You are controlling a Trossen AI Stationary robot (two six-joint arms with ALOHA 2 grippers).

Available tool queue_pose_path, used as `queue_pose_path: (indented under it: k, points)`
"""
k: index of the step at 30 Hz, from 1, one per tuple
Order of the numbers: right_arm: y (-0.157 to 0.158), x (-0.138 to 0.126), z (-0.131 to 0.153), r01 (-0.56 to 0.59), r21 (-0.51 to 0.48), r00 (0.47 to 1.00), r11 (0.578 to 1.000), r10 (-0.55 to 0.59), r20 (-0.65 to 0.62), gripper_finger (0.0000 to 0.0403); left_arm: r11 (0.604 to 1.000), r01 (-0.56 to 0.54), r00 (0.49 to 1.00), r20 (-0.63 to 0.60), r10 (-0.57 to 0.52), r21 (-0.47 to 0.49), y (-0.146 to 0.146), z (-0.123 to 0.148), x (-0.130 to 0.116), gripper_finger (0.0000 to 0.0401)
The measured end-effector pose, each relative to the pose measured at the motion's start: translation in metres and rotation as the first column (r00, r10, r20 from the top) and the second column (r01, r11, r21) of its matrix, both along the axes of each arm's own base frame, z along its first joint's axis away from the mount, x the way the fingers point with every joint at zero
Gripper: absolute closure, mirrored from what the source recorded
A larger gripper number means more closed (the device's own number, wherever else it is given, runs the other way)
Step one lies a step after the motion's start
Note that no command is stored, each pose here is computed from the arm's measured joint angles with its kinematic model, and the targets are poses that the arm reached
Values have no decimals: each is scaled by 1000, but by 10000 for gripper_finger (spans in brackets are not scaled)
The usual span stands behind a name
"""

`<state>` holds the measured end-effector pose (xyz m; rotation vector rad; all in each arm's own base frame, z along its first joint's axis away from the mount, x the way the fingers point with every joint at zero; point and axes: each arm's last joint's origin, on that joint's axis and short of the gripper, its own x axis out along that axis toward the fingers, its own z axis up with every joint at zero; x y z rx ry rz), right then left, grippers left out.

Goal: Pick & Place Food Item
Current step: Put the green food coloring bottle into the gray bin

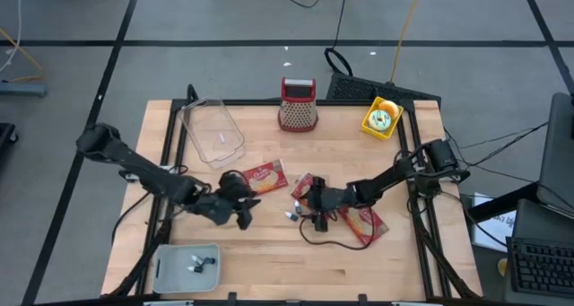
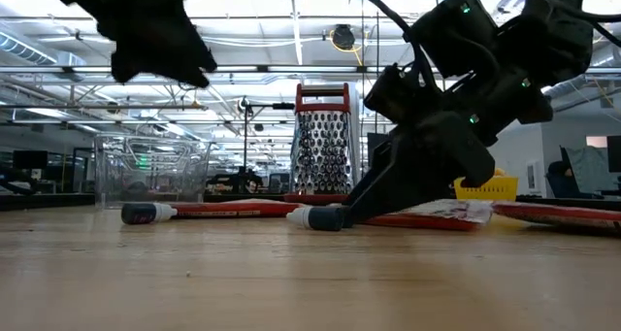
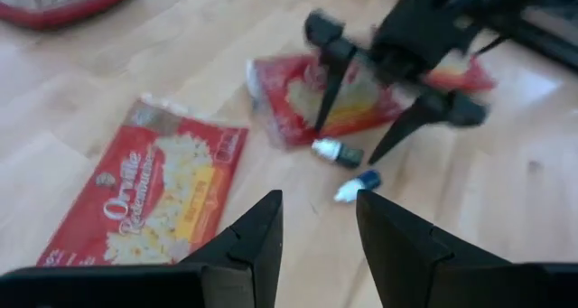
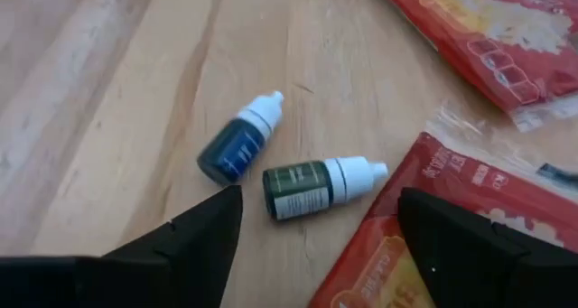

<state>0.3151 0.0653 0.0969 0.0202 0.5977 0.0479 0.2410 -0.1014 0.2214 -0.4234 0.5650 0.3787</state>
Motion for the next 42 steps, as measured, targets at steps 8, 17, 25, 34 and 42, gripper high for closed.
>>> queue_pose_path:
  k: [8, 17, 25, 34, 42]
  points:
    - [5, 1, 3, -20, 2, 999, 1000, 20, 41, 141, 999, -32, 996, -83, 31, -12, 10, -28, 22, 256]
    - [7, 0, 3, -29, -27, 999, 999, 30, 41, 162, 996, -16, 991, -134, 4, -84, 19, -46, 36, 256]
    - [5, -2, 0, 27, -35, 1000, 999, -27, 2, 210, 994, -21, 994, -110, 9, -107, 23, -44, 40, 256]
    - [2, -1, 0, 56, -3, 998, 998, -56, 1, 274, 994, -14, 997, -83, 5, -105, 23, -42, 42, 256]
    - [0, -1, -1, 56, -9, 998, 998, -56, -3, 347, 997, 41, 999, -31, -43, -63, 22, -38, 46, 256]
